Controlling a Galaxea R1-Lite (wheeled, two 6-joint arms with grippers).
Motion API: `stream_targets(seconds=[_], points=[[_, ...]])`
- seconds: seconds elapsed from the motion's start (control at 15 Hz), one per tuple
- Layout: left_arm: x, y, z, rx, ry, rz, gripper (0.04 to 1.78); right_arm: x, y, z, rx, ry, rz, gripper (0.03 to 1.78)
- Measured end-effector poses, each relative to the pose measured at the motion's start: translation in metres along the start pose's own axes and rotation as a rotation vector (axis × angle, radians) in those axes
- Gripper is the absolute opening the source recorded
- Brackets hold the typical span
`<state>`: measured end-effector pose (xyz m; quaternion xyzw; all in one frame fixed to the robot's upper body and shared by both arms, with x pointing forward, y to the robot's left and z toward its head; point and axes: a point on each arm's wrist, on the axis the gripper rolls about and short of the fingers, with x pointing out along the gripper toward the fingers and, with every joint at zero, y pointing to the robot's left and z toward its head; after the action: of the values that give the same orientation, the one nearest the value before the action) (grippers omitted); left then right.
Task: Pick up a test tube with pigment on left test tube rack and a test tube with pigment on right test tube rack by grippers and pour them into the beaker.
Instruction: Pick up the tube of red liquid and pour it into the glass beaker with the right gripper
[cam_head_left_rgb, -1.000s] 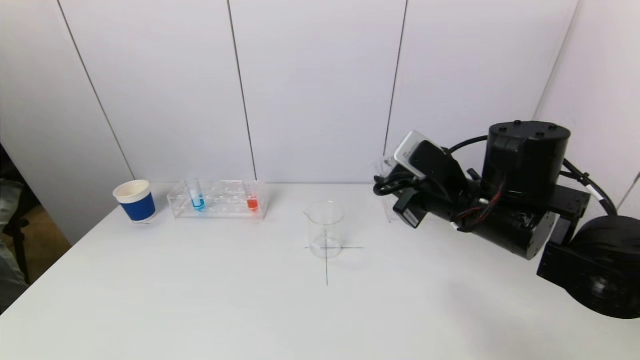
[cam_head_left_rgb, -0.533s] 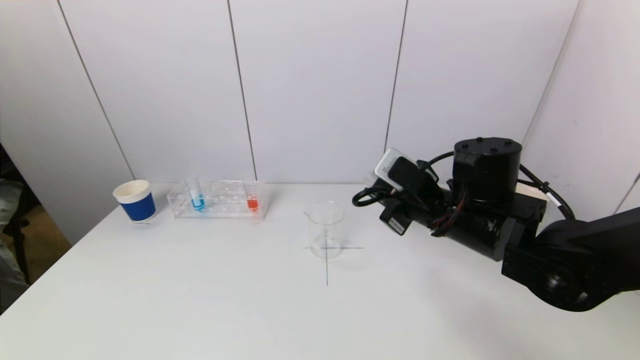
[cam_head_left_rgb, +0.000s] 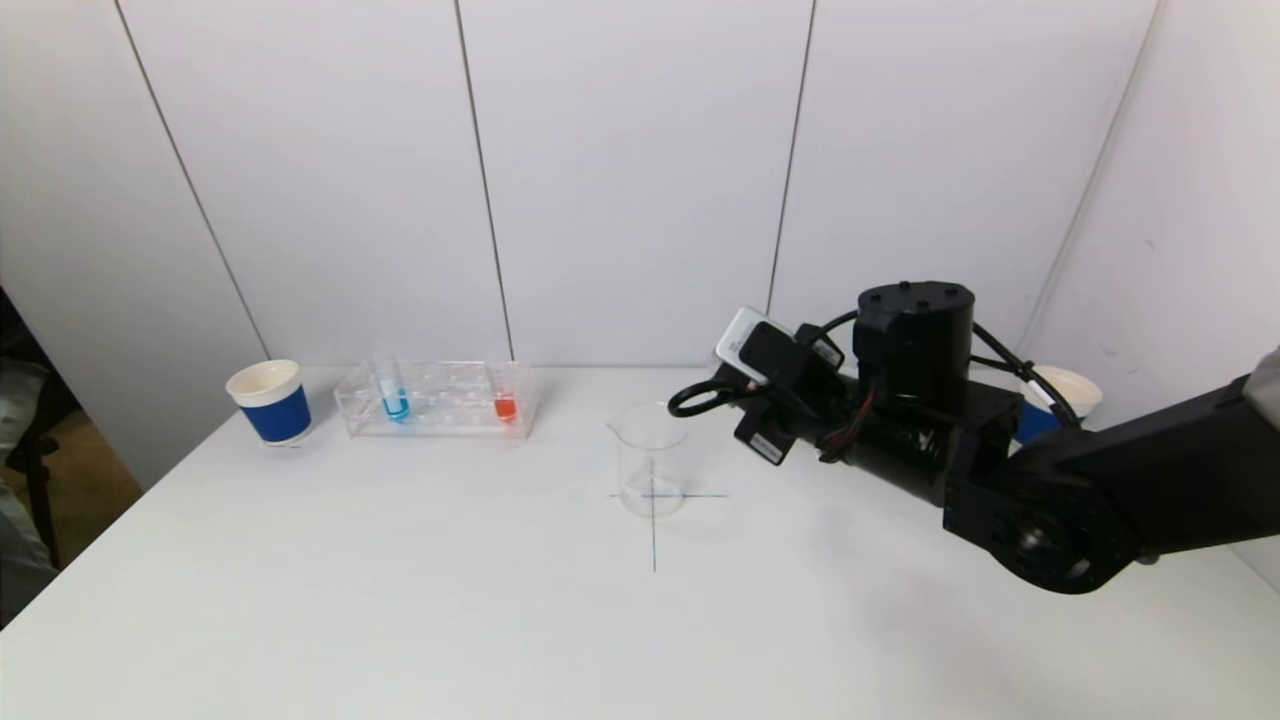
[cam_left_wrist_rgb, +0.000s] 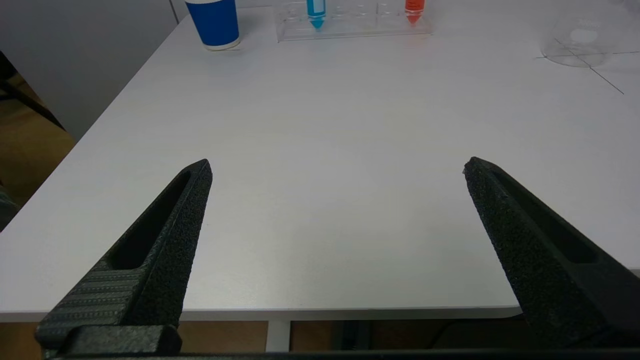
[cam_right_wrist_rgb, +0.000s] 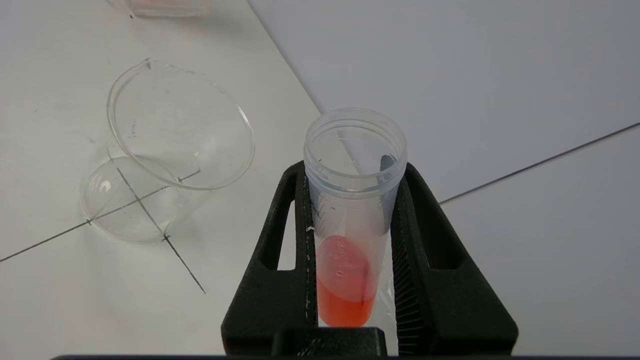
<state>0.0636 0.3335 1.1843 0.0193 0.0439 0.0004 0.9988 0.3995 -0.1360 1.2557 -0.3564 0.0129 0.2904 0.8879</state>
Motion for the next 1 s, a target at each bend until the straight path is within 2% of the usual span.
stream_targets(seconds=[0.47, 1.0], points=[[0.000, 0.000, 0.000, 0.000, 0.000, 0.000, 1.76, 0.021, 0.007, -0.005, -0.049, -0.002, 0.022, 0.48], [0.000, 0.000, 0.000, 0.000, 0.000, 0.000, 1.76, 0.028, 0.008, -0.006, -0.068, -0.094, 0.014, 0.48]])
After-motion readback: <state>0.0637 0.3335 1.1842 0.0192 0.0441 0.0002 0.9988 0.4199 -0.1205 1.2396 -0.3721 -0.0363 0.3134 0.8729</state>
